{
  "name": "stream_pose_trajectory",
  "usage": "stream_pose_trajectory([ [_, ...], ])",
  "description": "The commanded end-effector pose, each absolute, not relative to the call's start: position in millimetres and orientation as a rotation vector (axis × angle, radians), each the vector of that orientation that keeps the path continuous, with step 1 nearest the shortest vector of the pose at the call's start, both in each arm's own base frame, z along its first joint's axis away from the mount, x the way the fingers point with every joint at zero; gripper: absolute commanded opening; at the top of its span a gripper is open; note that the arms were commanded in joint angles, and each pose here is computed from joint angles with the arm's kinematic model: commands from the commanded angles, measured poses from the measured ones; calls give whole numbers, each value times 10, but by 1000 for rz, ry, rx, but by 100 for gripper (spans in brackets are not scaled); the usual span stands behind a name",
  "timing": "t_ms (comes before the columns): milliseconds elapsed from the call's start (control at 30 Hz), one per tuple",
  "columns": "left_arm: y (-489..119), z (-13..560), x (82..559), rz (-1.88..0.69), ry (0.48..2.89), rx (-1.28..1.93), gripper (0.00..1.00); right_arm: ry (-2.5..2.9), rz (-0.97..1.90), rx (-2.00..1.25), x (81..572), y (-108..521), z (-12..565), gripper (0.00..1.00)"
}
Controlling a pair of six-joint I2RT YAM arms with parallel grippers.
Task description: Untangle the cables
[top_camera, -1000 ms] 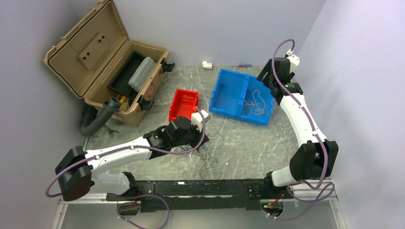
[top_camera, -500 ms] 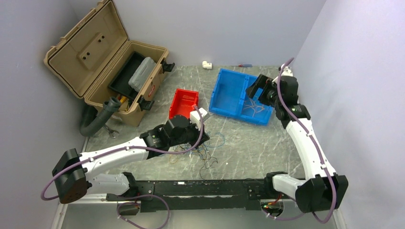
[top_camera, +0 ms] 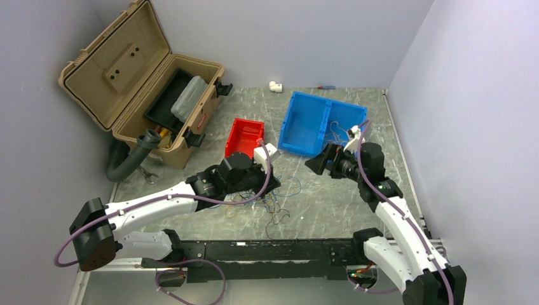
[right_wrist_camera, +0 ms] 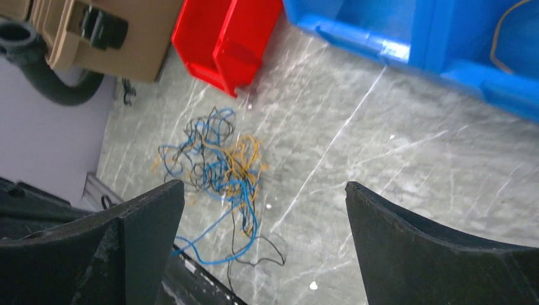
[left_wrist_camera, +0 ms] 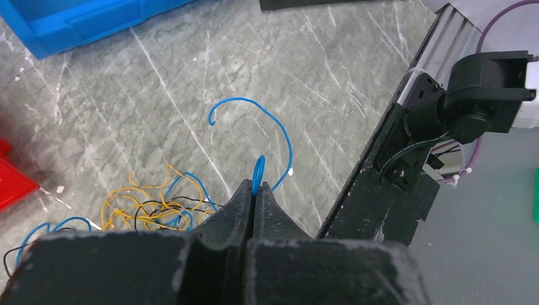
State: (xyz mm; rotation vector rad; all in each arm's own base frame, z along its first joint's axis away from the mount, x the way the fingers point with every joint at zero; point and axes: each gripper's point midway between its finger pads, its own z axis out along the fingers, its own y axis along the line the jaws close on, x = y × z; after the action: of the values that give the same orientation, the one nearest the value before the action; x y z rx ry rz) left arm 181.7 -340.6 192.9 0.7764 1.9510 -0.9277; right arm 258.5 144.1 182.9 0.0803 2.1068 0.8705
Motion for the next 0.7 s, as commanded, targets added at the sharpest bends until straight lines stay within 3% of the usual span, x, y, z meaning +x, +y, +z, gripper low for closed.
stream_pose_trajectory([
  [0, -3527, 2225, 1770, -1006, 1877, 799, 0, 2013, 1024, -37, 2416, 1635, 1892, 99],
  [667, -3778, 2564, 1638, -1166, 1786, 883, 0, 1626, 1373, -575, 1534, 2138, 2162, 95],
])
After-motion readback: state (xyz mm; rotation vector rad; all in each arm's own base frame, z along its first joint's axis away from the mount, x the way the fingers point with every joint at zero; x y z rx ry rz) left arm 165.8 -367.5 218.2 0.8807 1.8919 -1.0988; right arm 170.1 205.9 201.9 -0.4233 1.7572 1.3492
